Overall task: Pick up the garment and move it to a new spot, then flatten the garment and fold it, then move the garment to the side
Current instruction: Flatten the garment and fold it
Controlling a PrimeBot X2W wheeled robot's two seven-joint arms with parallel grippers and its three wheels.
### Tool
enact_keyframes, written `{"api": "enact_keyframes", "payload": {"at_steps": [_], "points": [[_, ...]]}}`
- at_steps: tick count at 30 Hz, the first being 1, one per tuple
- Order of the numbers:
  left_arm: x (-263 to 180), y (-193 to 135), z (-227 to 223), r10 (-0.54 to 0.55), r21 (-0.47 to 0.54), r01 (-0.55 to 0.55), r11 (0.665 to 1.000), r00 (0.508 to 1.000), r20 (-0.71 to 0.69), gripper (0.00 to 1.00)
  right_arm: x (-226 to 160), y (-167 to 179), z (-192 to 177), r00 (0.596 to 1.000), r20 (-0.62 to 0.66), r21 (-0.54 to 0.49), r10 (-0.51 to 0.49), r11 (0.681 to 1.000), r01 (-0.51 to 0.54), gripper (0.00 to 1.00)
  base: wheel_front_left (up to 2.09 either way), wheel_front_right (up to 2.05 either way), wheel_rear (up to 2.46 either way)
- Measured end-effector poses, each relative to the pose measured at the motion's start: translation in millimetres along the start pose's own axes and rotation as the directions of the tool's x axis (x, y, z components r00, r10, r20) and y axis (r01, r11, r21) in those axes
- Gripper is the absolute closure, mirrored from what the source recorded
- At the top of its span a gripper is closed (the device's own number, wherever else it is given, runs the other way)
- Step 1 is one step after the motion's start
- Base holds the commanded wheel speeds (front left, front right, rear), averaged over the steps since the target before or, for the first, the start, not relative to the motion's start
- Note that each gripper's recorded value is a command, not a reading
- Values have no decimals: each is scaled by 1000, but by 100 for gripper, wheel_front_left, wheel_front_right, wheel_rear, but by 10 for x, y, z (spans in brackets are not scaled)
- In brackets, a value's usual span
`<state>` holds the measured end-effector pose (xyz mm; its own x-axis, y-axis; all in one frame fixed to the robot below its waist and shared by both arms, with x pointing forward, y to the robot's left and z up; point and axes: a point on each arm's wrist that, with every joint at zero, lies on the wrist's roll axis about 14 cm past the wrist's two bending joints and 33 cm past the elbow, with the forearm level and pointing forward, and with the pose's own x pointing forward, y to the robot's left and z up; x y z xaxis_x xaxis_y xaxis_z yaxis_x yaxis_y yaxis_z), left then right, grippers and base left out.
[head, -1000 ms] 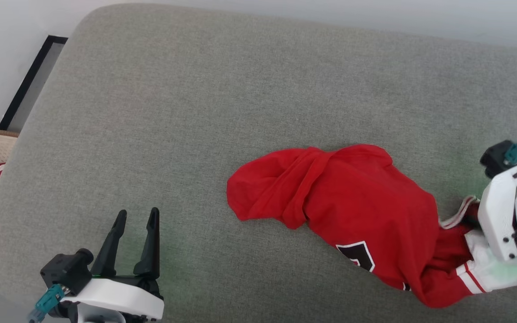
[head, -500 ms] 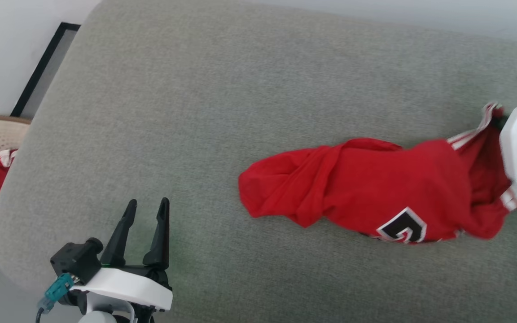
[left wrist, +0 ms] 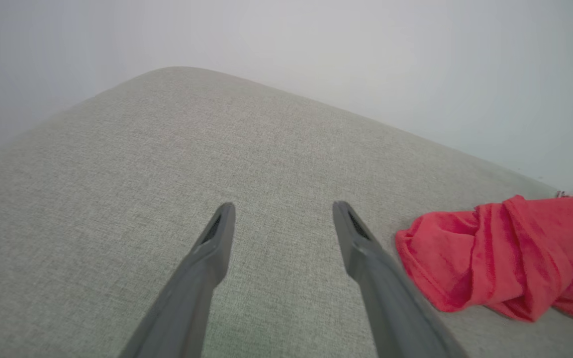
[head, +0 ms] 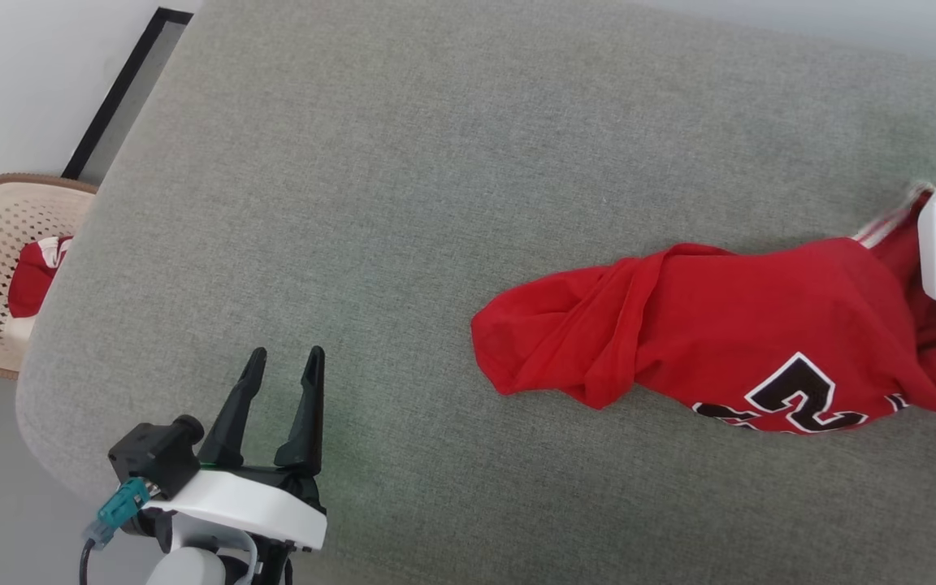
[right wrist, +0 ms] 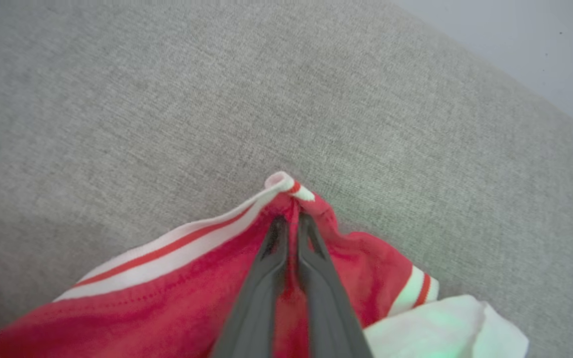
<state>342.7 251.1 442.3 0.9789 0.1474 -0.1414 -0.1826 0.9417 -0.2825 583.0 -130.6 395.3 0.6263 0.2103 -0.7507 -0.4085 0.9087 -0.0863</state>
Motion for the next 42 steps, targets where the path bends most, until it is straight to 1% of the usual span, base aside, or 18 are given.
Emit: {"api": "enact_keyframes", "payload": {"at_steps": [9, 13, 17, 18, 23, 27, 31, 35, 39, 41, 42], "points": [[76, -104, 102, -72, 32, 71, 997, 997, 16, 0, -224, -76, 223, 992, 126, -26, -19, 999, 22, 0, 0, 0, 0], [162, -204, 183, -136, 55, 135, 989, 991, 14, 0, -443, -142, 356, 974, 226, -18, -24, 999, 29, 0, 0, 0, 0], [300, -409, 335, -223, 80, 221, 972, 975, 12, 0, -682, -213, 401, 948, 317, -11, -33, 999, 38, 0, 0, 0, 0], [361, -517, 407, -266, 97, 264, 960, 964, 6, 0, -800, -232, 393, 932, 360, 3, -36, 999, 37, 0, 0, 0, 0], [504, -873, 611, -377, 129, 374, 918, 926, -4, 0, -1100, -308, 327, 886, 460, 27, -59, 998, 53, 0, 0, 0, 0], [576, -1175, 714, -460, 146, 459, 876, 887, -31, 0, -1339, -404, 229, 842, 530, 64, -99, 995, 77, 0, 0, 0, 0], [624, -1521, 782, -543, 167, 548, 820, 836, -80, 0, -1606, -540, 132, 776, 610, 112, -160, 987, 116, 0, 0, 0, 0], [648, -1854, 749, -607, 166, 631, 758, 775, -175, 0, -1839, -662, -42, 713, 660, 179, -235, 972, 154, 0, 0, 0, 0], [674, -2218, 722, -661, 152, 706, 692, 704, -260, 0, -2087, -817, -232, 648, 689, 255, -324, 946, 202, 0, 0, 0, 0], [685, -2387, 691, -680, 160, 740, 654, 667, -305, 0, -2201, -876, -337, 618, 694, 295, -369, 929, 223, 0, 0, 0, 0], [696, -2460, 669, -687, 150, 753, 641, 650, -325, 0, -2243, -877, -387, 607, 696, 307, -384, 923, 232, 0, 0, 0, 0]]}}
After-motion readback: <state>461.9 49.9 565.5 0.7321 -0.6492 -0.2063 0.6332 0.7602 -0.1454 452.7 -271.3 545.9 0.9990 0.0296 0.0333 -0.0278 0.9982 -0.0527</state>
